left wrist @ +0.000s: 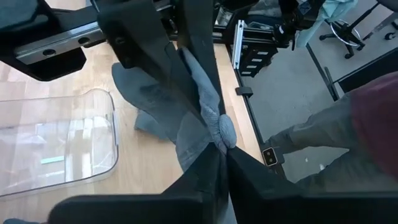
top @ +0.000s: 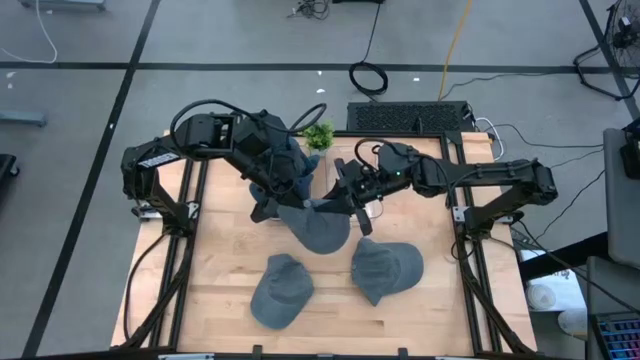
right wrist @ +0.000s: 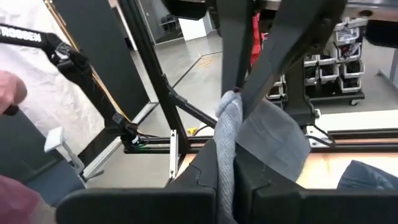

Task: Pick & Place hat
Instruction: Put the top gray cap into the right transparent bin

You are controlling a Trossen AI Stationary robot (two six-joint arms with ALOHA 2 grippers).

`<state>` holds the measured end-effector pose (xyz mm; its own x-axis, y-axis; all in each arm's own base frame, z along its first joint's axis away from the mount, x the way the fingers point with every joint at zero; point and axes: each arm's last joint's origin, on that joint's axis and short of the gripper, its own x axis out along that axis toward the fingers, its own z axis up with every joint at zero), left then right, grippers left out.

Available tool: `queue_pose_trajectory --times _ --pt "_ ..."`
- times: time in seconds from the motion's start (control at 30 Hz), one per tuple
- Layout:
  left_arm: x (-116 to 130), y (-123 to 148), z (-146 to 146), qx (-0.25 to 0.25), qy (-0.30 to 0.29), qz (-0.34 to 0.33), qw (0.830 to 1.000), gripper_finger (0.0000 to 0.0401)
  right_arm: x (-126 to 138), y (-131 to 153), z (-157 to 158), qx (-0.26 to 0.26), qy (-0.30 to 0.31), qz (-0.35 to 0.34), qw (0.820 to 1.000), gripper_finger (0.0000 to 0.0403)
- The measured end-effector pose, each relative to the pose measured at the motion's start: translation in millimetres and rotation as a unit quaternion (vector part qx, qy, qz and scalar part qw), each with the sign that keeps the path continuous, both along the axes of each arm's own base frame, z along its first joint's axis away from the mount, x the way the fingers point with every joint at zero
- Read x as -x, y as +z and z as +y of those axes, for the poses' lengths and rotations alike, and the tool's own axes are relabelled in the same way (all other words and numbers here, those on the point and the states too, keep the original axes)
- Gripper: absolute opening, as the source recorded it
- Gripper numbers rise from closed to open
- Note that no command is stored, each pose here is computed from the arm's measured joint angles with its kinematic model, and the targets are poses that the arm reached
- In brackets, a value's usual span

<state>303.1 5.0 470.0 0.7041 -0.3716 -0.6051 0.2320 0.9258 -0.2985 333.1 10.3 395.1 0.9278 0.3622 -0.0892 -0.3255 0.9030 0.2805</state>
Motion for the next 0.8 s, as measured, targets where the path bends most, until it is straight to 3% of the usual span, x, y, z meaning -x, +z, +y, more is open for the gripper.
queue_pose_trajectory --times 0.17,0.3,0.53,0.8 --pt "6 5 2 0.015 0.019 -0.001 1.0 0.0055 14 10 0 0.004 0.0 -0.004 1.0 0.0002" --pt "27 20 7 0.016 0.04 -0.03 0.999 0.0091 36 22 0 0.018 -0.009 -0.002 1.0 0.0001" --pt "63 49 20 0.011 0.098 -0.109 0.989 0.02 78 36 6 0.079 -0.074 0.02 0.994 0.0001" --pt "104 68 21 -0.026 0.14 -0.16 0.977 0.0313 111 40 29 0.178 -0.137 0.038 0.974 0.0"
